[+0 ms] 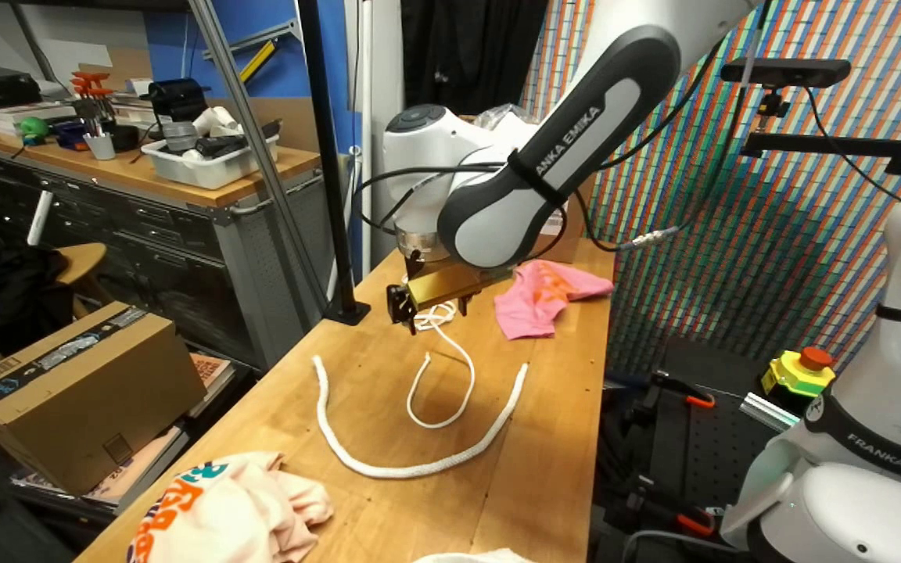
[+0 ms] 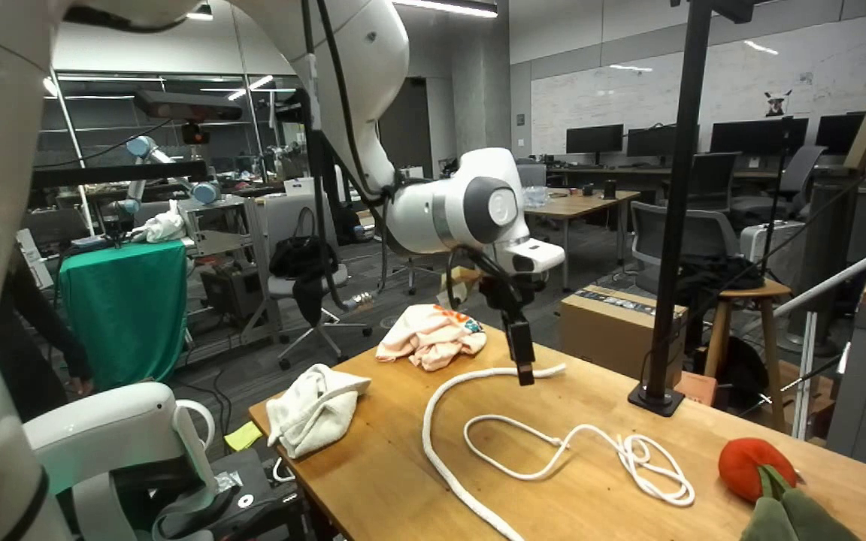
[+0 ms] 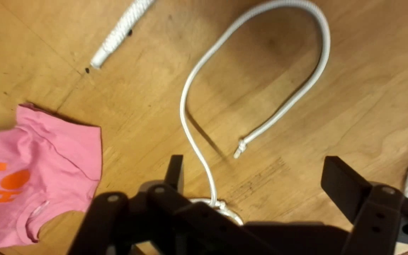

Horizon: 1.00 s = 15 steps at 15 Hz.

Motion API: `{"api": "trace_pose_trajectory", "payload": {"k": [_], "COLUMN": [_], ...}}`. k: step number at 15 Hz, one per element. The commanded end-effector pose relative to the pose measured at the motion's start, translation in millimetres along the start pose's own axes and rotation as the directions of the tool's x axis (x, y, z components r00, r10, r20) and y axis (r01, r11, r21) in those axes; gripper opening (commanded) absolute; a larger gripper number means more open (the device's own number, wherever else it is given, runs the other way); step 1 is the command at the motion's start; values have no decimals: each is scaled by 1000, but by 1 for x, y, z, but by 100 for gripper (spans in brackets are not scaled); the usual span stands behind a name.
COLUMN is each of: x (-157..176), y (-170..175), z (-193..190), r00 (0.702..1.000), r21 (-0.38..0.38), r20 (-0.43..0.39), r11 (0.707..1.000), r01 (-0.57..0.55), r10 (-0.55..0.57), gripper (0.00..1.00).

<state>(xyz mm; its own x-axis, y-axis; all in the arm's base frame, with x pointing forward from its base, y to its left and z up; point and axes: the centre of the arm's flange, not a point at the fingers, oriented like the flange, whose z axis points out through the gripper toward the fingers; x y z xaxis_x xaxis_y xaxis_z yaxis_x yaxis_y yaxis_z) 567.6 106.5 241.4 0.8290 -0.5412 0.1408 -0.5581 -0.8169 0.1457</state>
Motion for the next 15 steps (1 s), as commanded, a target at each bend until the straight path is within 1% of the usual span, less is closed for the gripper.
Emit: {"api": "trace_pose_trajectory", "payload": {"k": [1, 3, 4, 6, 8, 10, 12, 14, 15], "x": [-45, -71, -83, -104, -122, -134, -142, -146, -148], "y": [24, 37, 45, 65, 88, 109, 128, 145, 152], "z": [-75, -108, -124, -153, -172, -191, -201, -206, -207], "r00": [979, 949, 928, 879, 823, 768, 730, 684, 657], "r21": [9, 14, 23, 51, 86, 127, 147, 157, 163], "r20": [118, 173, 195, 224, 227, 196, 107, 42, 14], "r11": [986, 964, 947, 906, 853, 792, 737, 681, 649], "r01": [165, 266, 319, 420, 515, 597, 659, 715, 743], "r10": [-165, -265, -317, -420, -521, -610, -674, -728, -754], "gripper": [100, 100, 100, 100, 100, 100, 100, 100, 100]}}
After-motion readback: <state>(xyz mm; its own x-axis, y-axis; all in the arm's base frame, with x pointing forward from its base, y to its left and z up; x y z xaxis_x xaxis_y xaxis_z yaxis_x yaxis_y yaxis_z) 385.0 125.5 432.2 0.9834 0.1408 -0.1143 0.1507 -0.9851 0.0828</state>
